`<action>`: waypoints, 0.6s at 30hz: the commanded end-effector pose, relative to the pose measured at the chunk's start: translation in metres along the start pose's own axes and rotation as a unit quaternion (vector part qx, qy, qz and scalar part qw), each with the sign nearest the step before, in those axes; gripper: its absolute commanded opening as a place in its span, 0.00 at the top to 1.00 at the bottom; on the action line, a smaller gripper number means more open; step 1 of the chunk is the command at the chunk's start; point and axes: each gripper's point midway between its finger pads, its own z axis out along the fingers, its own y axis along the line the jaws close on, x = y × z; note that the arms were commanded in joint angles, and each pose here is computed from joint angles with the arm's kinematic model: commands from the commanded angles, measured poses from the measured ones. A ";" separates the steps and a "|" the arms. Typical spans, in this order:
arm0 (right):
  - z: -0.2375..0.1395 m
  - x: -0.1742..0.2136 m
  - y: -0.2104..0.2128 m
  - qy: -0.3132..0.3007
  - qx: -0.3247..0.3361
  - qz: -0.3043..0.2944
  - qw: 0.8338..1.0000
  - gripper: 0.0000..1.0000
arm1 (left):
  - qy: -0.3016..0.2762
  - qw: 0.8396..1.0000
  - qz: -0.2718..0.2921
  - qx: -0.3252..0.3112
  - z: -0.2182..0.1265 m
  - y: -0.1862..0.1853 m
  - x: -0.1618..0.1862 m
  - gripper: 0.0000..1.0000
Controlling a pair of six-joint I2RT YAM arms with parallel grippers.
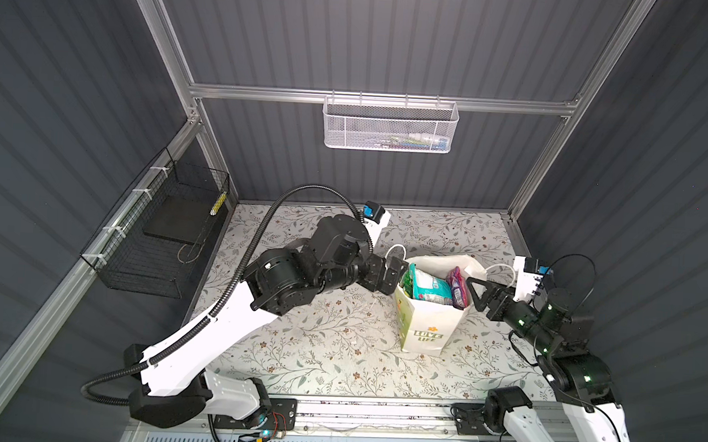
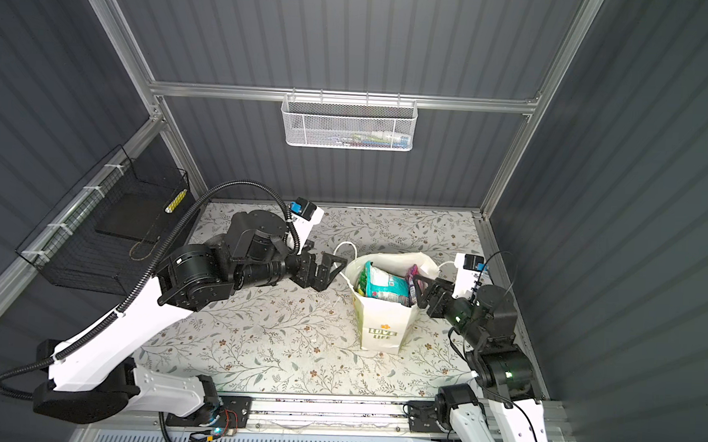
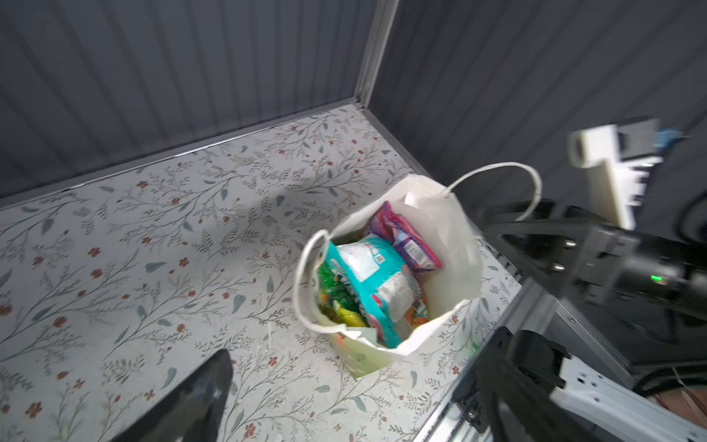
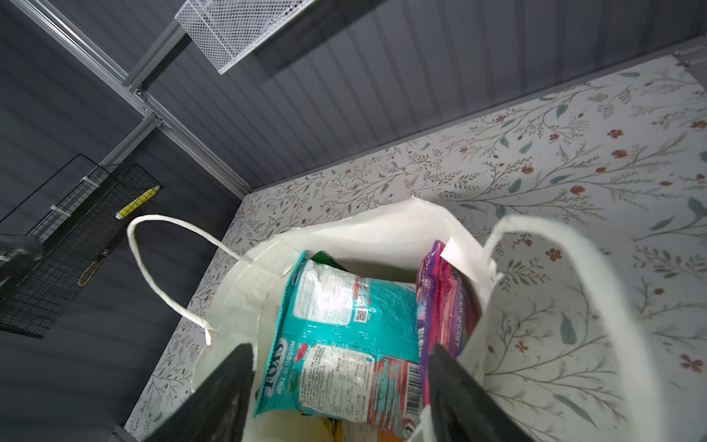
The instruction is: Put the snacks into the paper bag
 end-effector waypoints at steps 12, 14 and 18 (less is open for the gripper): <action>-0.007 -0.005 -0.010 0.030 0.058 0.016 0.998 0.29 | 0.055 0.987 -0.064 0.134 0.059 0.006 0.005 0.04; -0.006 -0.006 -0.007 0.031 0.051 0.019 0.998 0.33 | 0.063 0.984 -0.069 0.151 0.063 0.002 0.004 0.09; -0.007 -0.010 0.000 0.024 0.035 0.019 0.999 0.46 | 0.070 0.981 -0.078 0.166 0.070 -0.003 0.001 0.22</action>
